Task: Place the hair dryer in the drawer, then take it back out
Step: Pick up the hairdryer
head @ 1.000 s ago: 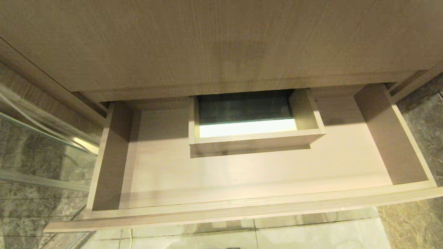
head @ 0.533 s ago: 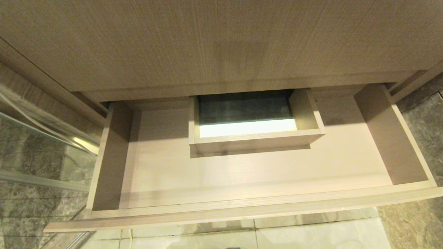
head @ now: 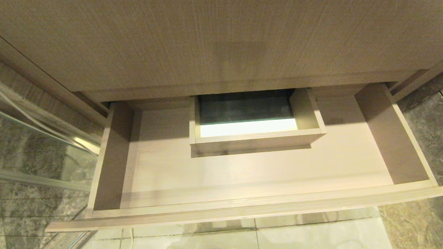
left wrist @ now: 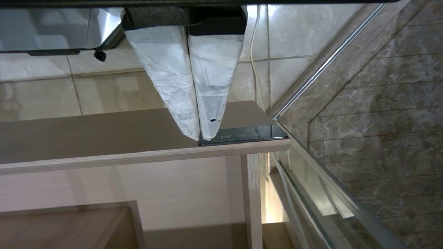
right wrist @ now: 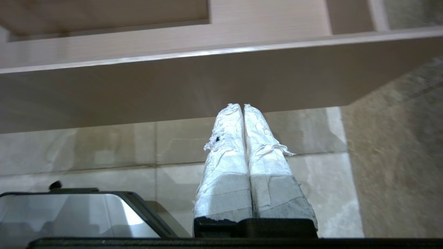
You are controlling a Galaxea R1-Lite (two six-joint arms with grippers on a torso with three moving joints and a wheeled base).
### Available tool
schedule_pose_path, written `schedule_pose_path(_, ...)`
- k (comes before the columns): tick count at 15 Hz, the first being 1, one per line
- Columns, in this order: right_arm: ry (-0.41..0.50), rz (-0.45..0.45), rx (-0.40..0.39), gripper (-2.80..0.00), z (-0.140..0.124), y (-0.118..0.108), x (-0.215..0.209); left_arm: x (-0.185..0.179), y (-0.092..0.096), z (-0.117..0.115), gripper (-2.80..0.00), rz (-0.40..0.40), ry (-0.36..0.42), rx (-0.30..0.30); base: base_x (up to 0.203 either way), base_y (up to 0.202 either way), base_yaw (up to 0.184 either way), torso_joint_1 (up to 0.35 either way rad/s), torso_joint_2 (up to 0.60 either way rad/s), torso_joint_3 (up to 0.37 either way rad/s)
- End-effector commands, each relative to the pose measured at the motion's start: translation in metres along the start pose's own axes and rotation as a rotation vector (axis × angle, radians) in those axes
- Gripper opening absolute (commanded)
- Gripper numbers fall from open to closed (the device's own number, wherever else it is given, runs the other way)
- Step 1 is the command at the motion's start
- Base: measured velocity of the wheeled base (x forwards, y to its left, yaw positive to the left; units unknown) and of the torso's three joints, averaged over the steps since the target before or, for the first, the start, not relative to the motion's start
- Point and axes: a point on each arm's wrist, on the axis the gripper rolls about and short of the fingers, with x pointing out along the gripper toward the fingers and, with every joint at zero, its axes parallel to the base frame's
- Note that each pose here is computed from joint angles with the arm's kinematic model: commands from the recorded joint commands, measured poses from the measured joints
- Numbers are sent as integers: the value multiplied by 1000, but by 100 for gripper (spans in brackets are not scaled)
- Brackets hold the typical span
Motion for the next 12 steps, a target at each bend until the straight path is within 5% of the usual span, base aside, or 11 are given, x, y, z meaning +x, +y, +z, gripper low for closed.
schedule_pose_path(1,4,-1,-1,-280,-1,0,0,0,0,0,-280,-1,1,-1,-2,71,-4,7,-2,7)
schedule_pose_path(6,3,-1,-1,-280,0,0,0,0,0,0,-280,-1,2,0,0,157,1,3,5,1)
schedule_pose_path(12,3,-1,-1,-280,0,0,0,0,0,0,-280,-1,2,0,0,0,0,0,0,0)
